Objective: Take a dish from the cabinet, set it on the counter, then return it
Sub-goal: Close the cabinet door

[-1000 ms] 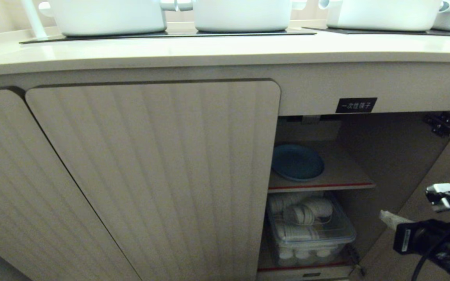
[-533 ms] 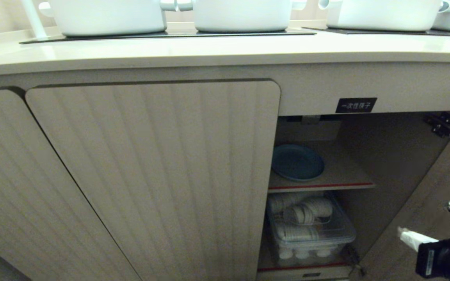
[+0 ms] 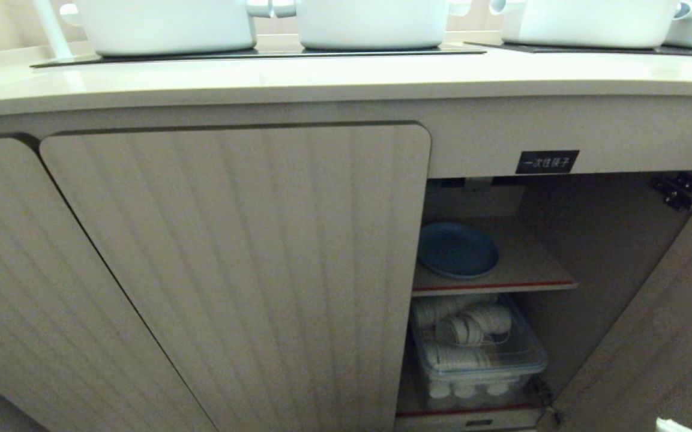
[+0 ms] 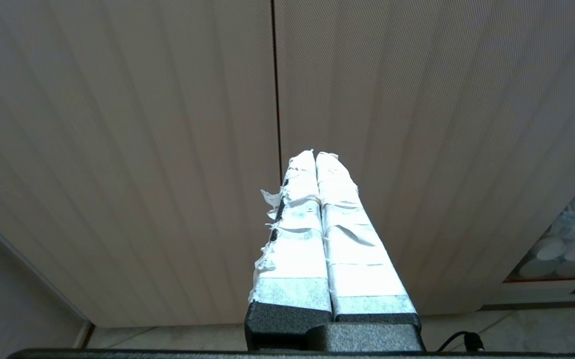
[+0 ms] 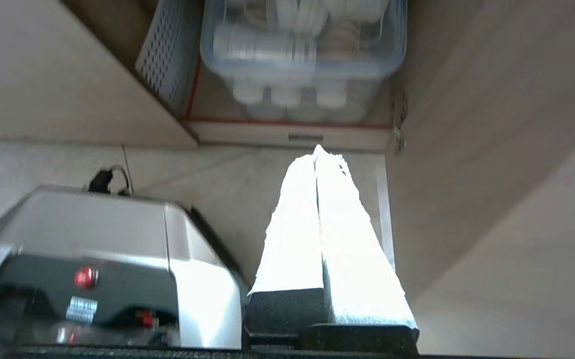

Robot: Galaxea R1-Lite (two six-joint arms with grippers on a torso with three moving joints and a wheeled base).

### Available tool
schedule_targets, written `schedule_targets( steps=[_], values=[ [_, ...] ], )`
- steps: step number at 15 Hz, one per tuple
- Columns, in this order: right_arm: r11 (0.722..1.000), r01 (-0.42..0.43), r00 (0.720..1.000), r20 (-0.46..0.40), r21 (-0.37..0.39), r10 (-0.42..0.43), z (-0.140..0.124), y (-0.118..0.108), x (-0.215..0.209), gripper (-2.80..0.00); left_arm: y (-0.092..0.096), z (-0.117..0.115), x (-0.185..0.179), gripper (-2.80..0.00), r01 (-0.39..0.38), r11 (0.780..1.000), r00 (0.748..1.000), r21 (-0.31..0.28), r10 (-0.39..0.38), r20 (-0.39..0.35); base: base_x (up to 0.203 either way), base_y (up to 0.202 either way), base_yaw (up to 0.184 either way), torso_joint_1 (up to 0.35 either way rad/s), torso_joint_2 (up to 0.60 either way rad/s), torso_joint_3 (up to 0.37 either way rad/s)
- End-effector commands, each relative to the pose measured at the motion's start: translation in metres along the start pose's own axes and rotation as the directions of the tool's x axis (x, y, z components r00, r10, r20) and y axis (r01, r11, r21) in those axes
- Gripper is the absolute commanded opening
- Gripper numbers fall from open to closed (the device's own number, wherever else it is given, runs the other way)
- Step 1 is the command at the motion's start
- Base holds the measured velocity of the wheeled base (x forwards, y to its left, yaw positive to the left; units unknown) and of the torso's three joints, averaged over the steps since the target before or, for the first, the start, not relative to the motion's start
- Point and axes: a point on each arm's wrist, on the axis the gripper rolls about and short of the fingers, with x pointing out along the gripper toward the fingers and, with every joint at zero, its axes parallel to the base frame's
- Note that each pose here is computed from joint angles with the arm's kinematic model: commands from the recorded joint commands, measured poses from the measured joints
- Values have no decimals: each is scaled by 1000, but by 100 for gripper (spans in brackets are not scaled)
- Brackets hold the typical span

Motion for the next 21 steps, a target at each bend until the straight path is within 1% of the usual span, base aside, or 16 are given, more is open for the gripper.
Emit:
schedule_targets(
  steps=[1, 3, 7, 10, 13, 16, 18, 21],
  values=[
    [1000, -1, 999, 45, -5, 2, -9, 1, -14, -280, 0, 0, 0, -280, -1, 1000, 1000, 0, 1, 0, 0, 0, 0, 0, 0, 0],
    [1000, -6, 999, 51, -8, 6, -17, 2, -21, -280, 0, 0, 0, -280, 0, 1000, 1000, 0, 0, 0, 0, 0, 0, 0, 0, 0],
    [1000, 2, 991, 132, -4, -2, -24, 3, -32, -280, 0, 0, 0, -280, 0, 1000, 1000, 0, 0, 0, 0, 0, 0, 0, 0, 0],
    [999, 40, 976, 215, 3, -40, -32, 2, -41, -280, 0, 0, 0, -280, -1, 1000, 1000, 0, 1, 0, 0, 0, 0, 0, 0, 0],
    [999, 33, 946, 321, 0, -31, -37, 3, -50, -280, 0, 0, 0, -280, 0, 1000, 1000, 0, 0, 0, 0, 0, 0, 0, 0, 0],
    [999, 33, 946, 324, -9, -28, -38, 3, -50, -280, 0, 0, 0, -280, 0, 1000, 1000, 0, 0, 0, 0, 0, 0, 0, 0, 0],
    [998, 56, 941, 335, -11, -49, -38, 3, -51, -280, 0, 0, 0, -280, 0, 1000, 1000, 0, 0, 0, 0, 0, 0, 0, 0, 0],
    [996, 84, 916, 395, -25, -68, -41, 3, -55, -280, 0, 0, 0, -280, 0, 1000, 1000, 0, 0, 0, 0, 0, 0, 0, 0, 0]
  ],
)
